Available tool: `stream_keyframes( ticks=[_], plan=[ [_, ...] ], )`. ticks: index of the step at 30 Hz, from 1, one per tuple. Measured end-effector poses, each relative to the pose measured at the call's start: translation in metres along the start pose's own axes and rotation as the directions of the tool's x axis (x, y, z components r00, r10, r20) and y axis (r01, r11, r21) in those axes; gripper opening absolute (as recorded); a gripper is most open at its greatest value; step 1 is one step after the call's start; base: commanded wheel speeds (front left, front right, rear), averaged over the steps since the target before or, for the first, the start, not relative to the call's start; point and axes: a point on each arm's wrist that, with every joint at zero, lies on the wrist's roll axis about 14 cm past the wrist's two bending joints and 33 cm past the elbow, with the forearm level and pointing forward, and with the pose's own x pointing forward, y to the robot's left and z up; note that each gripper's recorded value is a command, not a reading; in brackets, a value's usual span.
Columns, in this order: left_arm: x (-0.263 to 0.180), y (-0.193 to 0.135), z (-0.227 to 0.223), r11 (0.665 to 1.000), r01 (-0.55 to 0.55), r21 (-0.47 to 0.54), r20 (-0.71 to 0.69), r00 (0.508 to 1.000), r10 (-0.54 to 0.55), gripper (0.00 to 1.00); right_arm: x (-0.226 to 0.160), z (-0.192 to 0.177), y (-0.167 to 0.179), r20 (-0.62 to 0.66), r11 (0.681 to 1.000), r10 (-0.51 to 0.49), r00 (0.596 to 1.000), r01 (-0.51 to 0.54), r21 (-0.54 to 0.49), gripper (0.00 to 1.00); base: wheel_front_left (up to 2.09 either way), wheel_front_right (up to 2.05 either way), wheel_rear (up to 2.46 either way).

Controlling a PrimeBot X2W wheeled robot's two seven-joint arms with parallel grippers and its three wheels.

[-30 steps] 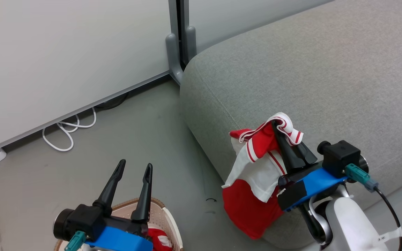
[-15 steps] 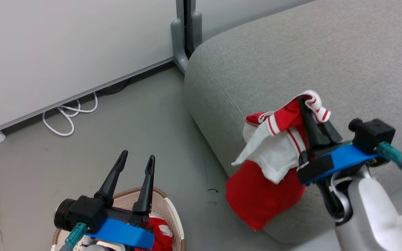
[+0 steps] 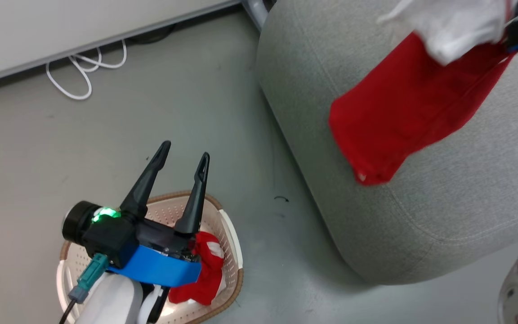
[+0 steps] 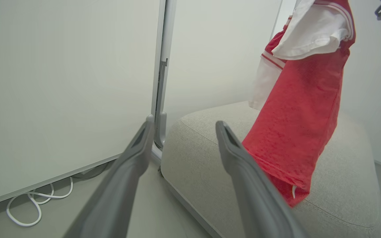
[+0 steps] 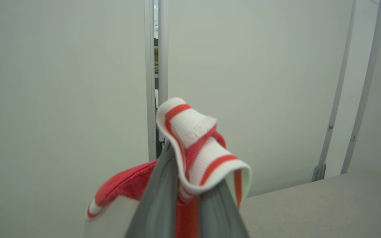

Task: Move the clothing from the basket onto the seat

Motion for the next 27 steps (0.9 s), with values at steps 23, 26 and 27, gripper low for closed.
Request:
stream_keyframes(
  ticks=[23,26,27],
  plan=[
    [0.006,0.085,-0.080,0.997,-0.077,-0.016,-0.077,0.994,0.075,1.00,0.058,-0.196,-0.098,-0.316,0.941,-0.331,0.889,0.287,-0.178,0.00,0.00,0.00,0.00],
    [0.002,0.085,-0.085,0.997,-0.078,-0.018,-0.093,0.993,0.076,1.00,0.033,-0.240,-0.099,-0.430,0.938,-0.342,0.836,0.274,-0.213,0.00,0.00,0.00,0.00],
    [0.001,0.085,-0.086,0.997,-0.077,-0.018,-0.097,0.992,0.075,1.00,0.026,-0.251,-0.099,-0.462,0.938,-0.342,0.819,0.265,-0.224,0.00,0.00,0.00,0.00]
  ],
)
